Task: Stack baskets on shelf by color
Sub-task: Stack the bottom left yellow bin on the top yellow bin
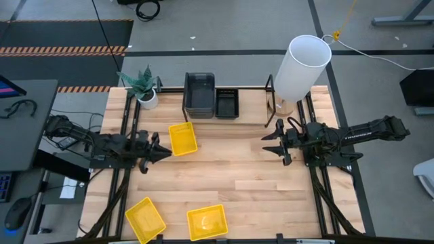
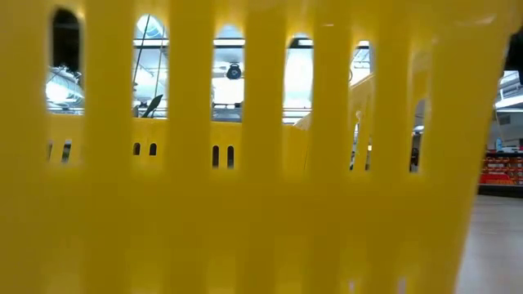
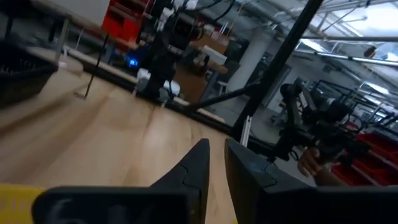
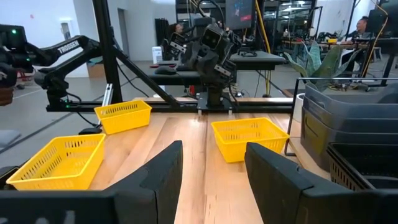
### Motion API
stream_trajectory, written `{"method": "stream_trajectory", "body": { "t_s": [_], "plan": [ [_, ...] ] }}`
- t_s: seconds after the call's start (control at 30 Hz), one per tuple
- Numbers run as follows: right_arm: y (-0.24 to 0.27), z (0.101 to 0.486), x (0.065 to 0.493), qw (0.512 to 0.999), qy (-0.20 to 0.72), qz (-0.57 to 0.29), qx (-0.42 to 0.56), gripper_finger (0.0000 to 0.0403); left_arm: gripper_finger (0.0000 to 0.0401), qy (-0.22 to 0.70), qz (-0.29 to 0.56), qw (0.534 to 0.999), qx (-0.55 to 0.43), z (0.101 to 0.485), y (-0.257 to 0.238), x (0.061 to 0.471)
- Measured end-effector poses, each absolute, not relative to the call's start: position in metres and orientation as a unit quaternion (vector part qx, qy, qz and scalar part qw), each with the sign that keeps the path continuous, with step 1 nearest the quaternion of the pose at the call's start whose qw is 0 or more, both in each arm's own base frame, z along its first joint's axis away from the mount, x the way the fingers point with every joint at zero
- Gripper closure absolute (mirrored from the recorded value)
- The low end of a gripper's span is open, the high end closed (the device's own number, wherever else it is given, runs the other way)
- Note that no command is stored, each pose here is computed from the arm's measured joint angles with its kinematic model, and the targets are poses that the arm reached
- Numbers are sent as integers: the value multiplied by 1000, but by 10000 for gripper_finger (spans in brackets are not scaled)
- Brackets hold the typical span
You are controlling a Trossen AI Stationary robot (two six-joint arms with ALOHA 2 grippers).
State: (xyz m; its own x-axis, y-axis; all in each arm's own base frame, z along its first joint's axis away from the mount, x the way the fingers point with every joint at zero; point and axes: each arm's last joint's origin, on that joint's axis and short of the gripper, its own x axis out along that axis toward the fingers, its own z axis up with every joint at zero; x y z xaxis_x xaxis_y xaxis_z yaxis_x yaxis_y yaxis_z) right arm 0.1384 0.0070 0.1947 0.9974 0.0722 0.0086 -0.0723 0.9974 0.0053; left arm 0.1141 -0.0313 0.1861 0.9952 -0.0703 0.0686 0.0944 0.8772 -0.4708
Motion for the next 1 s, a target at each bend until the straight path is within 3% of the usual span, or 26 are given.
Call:
{"method": "stream_trajectory", "body": {
  "t_s": [0.13, 0.33, 0.5, 0.77, 1.0],
  "plan": [
    [7, 195, 138, 999, -4, 36, 3, 223, 355, 8, -29, 961, -273, 183, -30, 115],
    [7, 195, 138, 999, -4, 36, 4, 223, 377, 154, -23, 946, -285, 201, -31, 117],
    [7, 195, 138, 999, -4, 36, 3, 223, 390, 245, -81, 926, -275, 217, -47, 133],
    [7, 195, 138, 999, -3, 36, 24, 223, 393, 424, -135, 863, -240, 218, -91, 159],
    [7, 195, 138, 999, -3, 36, 25, 223, 394, 561, -119, 786, -231, 229, -130, 172]
  ]
}}
